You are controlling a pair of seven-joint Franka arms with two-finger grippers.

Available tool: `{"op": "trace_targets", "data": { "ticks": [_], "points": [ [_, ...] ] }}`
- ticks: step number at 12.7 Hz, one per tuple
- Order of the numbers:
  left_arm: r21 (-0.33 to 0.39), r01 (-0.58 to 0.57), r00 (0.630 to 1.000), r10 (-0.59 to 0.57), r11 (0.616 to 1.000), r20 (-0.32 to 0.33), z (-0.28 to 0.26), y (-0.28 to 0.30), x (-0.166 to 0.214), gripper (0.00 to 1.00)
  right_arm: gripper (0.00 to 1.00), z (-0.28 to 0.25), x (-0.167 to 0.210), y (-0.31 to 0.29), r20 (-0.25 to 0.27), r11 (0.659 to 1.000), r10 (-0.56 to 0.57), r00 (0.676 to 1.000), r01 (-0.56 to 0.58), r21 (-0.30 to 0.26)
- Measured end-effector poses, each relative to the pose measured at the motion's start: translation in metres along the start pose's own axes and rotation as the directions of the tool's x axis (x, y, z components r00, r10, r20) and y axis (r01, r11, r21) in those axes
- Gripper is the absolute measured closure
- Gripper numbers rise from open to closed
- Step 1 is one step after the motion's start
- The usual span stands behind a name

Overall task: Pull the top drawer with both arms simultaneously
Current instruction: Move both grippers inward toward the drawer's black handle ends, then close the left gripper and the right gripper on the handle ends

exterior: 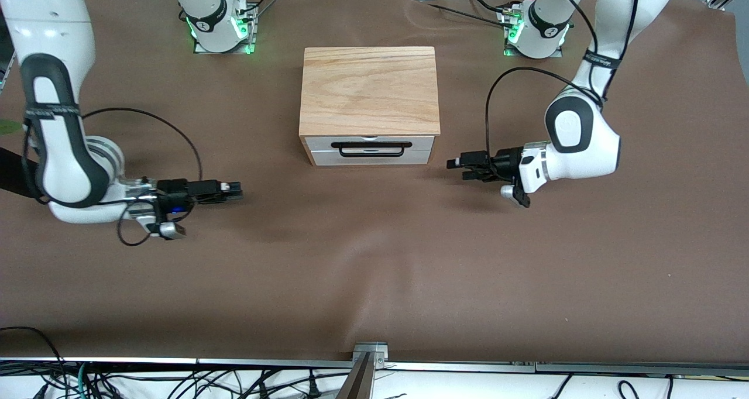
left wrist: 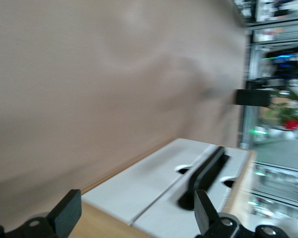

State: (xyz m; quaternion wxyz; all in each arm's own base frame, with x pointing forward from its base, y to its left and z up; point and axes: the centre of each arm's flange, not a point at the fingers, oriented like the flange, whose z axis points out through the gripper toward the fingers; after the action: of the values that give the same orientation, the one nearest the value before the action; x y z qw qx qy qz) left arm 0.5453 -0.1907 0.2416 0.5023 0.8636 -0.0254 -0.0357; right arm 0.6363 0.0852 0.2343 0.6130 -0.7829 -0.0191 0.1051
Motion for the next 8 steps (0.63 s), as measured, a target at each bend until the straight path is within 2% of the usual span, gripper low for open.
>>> {"op": "trace_targets", "data": {
  "ticks": [3,5,8],
  "points": [
    [-0.194,-0.042,0.999,0.038,0.98,-0.024,0.035,-0.016,-0.013,0.0,0.0,0.055,0.004,0.006,-0.03,0.994,-0.073,0.997,0.075,0.083],
    [-0.305,-0.074,0.996,0.057,0.949,-0.064,0.067,-0.026,-0.026,0.0,0.0,0.093,-0.001,0.012,-0.046,0.986,-0.136,0.99,0.14,0.095],
    [-0.37,-0.093,0.995,0.07,0.924,-0.074,0.109,-0.031,-0.043,0.03,0.0,0.137,-0.017,0.031,-0.035,0.976,-0.183,0.982,0.186,0.113]
  ]
}}
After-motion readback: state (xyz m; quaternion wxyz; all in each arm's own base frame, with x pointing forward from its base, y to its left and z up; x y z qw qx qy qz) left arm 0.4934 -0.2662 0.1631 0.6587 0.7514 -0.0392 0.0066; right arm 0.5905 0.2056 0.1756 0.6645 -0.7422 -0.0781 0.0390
